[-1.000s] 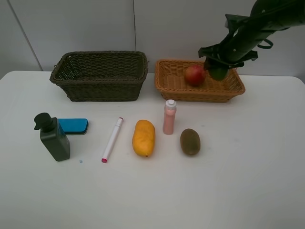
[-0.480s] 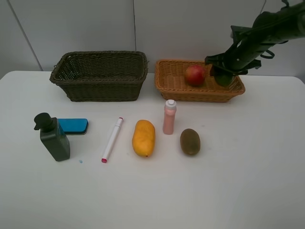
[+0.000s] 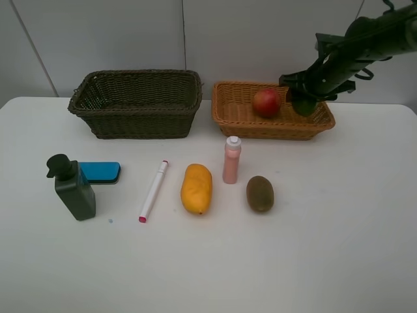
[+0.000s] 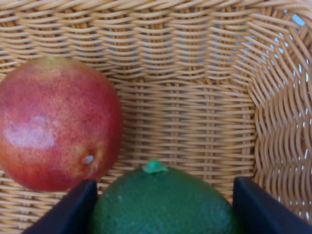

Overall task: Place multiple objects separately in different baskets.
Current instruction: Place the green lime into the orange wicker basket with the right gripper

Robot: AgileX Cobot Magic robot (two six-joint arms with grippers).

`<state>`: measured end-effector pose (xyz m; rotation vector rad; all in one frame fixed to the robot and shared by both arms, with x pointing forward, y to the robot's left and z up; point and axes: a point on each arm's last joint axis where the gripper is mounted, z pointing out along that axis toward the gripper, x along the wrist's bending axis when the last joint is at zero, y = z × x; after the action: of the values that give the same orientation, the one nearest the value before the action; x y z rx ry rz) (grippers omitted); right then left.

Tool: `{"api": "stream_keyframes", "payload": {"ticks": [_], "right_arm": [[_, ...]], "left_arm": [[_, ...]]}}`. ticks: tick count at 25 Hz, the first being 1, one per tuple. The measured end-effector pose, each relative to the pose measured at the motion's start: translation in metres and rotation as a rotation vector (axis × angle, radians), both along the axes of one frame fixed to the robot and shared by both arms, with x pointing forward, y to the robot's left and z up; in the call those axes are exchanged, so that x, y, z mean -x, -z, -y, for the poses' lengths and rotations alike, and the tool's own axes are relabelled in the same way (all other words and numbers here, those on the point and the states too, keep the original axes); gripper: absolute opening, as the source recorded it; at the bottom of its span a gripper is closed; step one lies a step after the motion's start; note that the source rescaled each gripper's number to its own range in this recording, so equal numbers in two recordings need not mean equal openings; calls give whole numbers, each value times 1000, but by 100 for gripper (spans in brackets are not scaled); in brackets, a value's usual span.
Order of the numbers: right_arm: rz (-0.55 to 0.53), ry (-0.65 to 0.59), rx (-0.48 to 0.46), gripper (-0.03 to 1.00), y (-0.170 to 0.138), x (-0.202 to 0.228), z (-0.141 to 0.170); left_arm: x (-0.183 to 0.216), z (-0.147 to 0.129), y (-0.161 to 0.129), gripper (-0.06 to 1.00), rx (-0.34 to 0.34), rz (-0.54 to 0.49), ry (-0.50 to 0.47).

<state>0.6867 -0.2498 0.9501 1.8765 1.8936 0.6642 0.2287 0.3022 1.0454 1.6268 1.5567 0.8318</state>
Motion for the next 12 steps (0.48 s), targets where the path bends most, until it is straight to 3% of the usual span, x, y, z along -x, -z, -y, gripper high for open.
{"api": "stream_keyframes", "payload": {"ticks": [3,5,6,9,12], "right_arm": [[3,-3,1,53,0,0,0],[5,-11,10,80,0,0,0],[5,-14,13,88,0,0,0],[6,-16,15,97,0,0,0],[6,-20,18,100,0,0,0]], "left_arm": [[0,0,0,100,0,0,0],[0,0,0,100,0,0,0],[0,0,0,100,0,0,0],[0,0,0,100,0,0,0],[0,0,0,100,0,0,0]]}}
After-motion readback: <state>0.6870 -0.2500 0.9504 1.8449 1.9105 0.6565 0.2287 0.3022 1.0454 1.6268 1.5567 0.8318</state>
